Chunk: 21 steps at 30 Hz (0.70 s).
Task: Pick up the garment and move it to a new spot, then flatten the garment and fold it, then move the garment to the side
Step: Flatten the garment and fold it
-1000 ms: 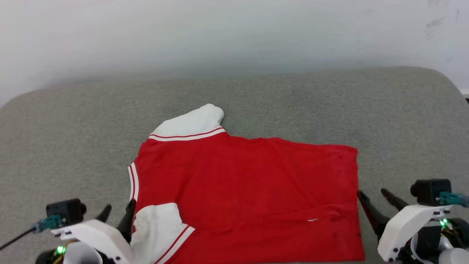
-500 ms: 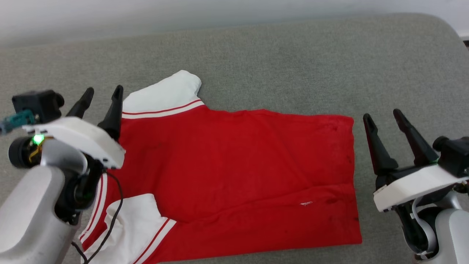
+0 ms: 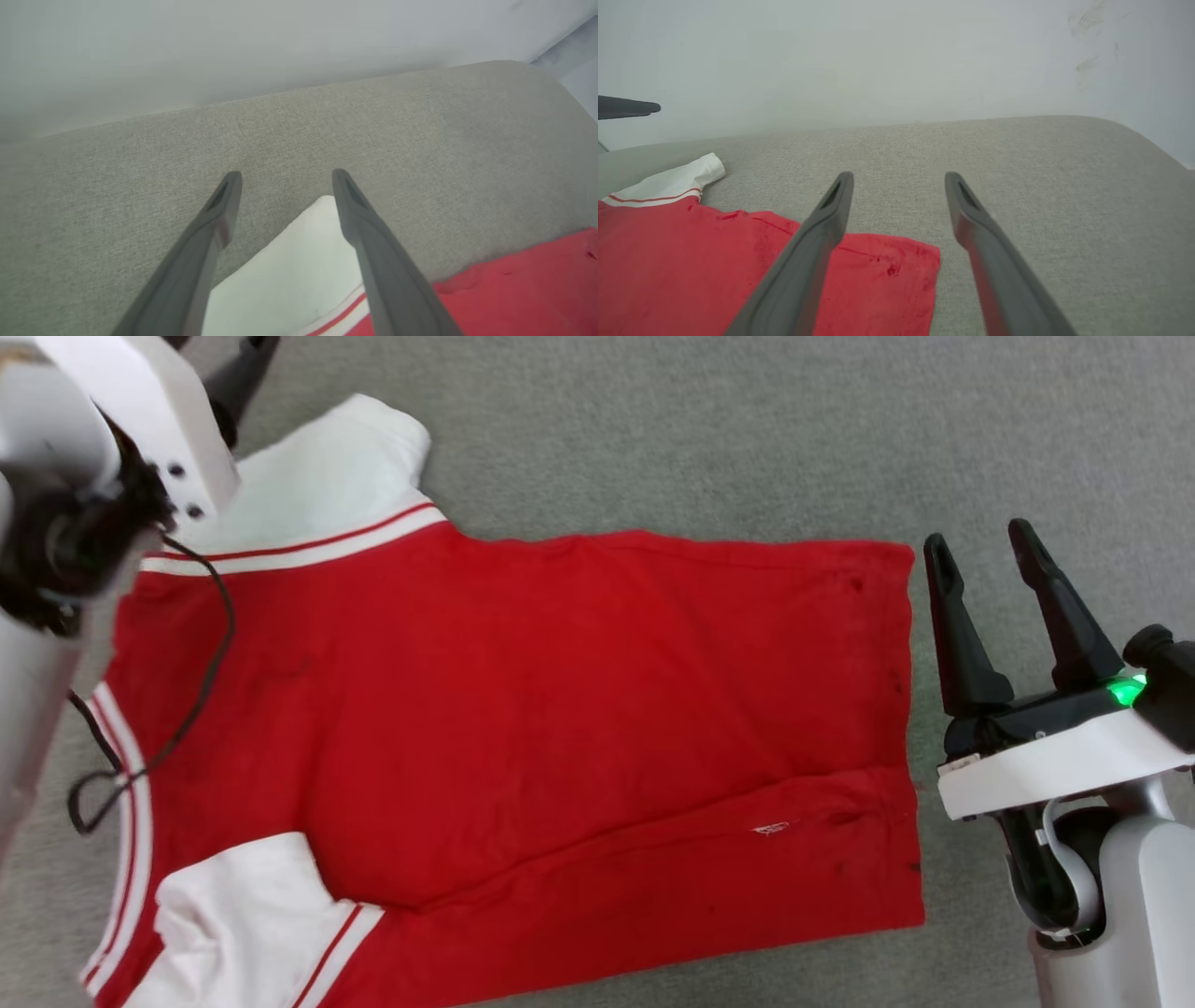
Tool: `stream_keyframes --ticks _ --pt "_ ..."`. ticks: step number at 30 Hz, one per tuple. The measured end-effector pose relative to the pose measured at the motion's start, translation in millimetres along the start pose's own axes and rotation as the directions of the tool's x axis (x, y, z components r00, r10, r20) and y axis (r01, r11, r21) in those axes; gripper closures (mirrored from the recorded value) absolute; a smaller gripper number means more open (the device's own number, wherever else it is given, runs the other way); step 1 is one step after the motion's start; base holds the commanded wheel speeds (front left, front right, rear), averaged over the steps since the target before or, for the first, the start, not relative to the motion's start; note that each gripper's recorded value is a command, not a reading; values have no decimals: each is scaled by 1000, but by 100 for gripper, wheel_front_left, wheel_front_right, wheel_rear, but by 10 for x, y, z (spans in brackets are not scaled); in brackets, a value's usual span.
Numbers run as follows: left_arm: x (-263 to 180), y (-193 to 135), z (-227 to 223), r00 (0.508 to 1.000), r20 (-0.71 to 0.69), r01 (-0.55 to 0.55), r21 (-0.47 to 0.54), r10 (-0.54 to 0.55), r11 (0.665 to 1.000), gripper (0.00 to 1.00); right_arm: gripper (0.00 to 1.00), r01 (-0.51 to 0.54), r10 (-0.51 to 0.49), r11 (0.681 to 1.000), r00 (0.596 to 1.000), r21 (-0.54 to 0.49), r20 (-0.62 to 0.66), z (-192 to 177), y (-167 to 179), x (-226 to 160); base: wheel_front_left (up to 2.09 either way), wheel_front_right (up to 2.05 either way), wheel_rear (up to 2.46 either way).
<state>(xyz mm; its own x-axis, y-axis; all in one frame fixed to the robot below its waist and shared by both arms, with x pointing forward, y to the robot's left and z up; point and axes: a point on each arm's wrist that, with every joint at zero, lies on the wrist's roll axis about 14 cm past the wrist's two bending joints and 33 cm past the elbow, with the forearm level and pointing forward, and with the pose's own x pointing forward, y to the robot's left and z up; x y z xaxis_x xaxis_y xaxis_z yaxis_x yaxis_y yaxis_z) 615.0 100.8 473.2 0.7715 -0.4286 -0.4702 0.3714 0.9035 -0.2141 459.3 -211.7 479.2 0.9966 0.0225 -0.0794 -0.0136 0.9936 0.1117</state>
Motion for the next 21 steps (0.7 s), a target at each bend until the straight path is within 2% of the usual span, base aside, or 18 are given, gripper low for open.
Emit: stream_keyframes --ticks 6,7,11,12,17,19,20,21 --pt "383 -26 -199 979 -203 36 15 -32 999 0 0 40 -40 999 999 3 -29 -169 -123 5 0 0 0" --pt "531 -6 -374 954 -297 35 3 -33 999 0 0 59 -59 998 997 5 -46 -251 -178 -15 0 0 0" --pt "678 16 -640 912 -408 33 -10 -34 999 0 0 88 -88 996 994 7 -70 -340 -266 -46 0 0 0" --pt "721 0 -759 887 -460 38 -18 -42 999 0 0 106 -105 994 991 8 -79 -377 -319 -78 0 0 0" --pt "768 6 -884 849 -526 30 -49 -51 998 0 0 136 -135 991 987 12 -93 -416 -407 -141 0 0 0" --pt "750 0 -923 832 -551 17 -78 -57 997 51 0 143 -141 990 986 14 -90 -404 -426 -157 0 0 0" --pt "738 -9 -939 827 -558 16 -91 -64 996 58 0 146 -144 989 986 15 -89 -397 -436 -163 0 0 0" --pt "724 -13 -958 821 -567 12 -99 -67 995 80 0 147 -145 989 986 18 -87 -390 -438 -165 0 0 0"
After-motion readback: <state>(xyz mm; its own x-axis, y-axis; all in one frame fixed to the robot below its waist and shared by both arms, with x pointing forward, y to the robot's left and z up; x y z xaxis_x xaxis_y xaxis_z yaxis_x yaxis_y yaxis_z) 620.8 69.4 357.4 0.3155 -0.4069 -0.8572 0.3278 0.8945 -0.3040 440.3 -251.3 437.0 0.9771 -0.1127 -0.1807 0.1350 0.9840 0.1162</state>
